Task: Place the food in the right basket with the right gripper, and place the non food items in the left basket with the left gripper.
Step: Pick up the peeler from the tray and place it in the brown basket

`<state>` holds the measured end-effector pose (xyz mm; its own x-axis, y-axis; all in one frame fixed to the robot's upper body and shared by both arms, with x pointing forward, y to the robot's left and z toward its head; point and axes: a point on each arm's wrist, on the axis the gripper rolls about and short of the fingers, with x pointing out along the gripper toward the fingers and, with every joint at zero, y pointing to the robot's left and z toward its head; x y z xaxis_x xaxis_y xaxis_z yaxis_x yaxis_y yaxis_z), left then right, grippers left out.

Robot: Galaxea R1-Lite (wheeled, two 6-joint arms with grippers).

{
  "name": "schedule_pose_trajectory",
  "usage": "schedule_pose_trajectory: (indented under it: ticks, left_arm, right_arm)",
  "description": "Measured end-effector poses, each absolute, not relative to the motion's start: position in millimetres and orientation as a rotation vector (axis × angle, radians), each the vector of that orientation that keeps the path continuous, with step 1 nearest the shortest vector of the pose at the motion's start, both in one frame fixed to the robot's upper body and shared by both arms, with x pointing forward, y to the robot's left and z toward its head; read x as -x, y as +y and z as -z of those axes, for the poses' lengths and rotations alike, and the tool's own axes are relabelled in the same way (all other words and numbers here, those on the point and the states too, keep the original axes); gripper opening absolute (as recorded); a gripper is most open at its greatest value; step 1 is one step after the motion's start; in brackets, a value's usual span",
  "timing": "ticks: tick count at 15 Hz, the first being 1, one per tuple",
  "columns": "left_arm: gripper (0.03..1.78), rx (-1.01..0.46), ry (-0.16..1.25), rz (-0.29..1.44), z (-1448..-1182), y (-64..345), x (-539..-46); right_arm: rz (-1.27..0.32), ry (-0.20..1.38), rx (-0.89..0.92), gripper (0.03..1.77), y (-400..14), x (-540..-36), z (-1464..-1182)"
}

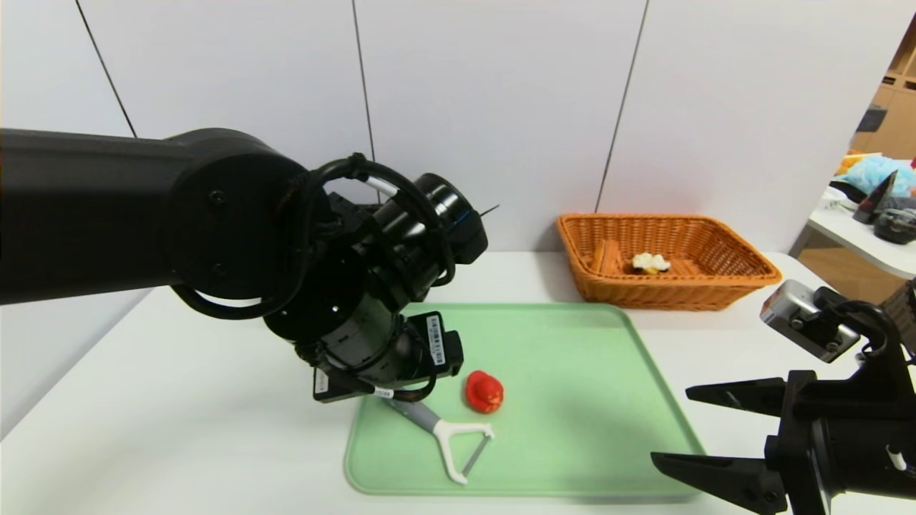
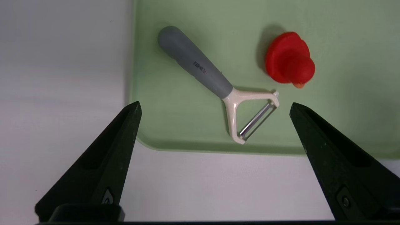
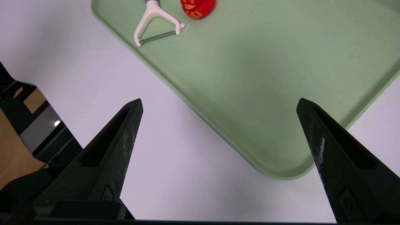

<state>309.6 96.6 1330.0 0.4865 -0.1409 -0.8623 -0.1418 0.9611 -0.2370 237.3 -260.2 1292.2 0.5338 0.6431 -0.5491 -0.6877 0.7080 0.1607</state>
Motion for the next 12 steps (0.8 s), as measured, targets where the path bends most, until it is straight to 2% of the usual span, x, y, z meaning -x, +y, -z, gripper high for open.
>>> schedule_pose_trajectory:
  ticks: [5, 12]
  left_arm:
    - [1.69, 0.404, 1.034, -0.16, -1319, 86, -320]
    - [1.69, 0.391, 0.99, -0.304, -1302, 80, -323]
  right_arm:
    - [-0.796, 0.628, 0.079, 1.69, -260, -238, -1291]
    - [-0.795, 0.641, 0.079, 1.69, -259, -239, -1289]
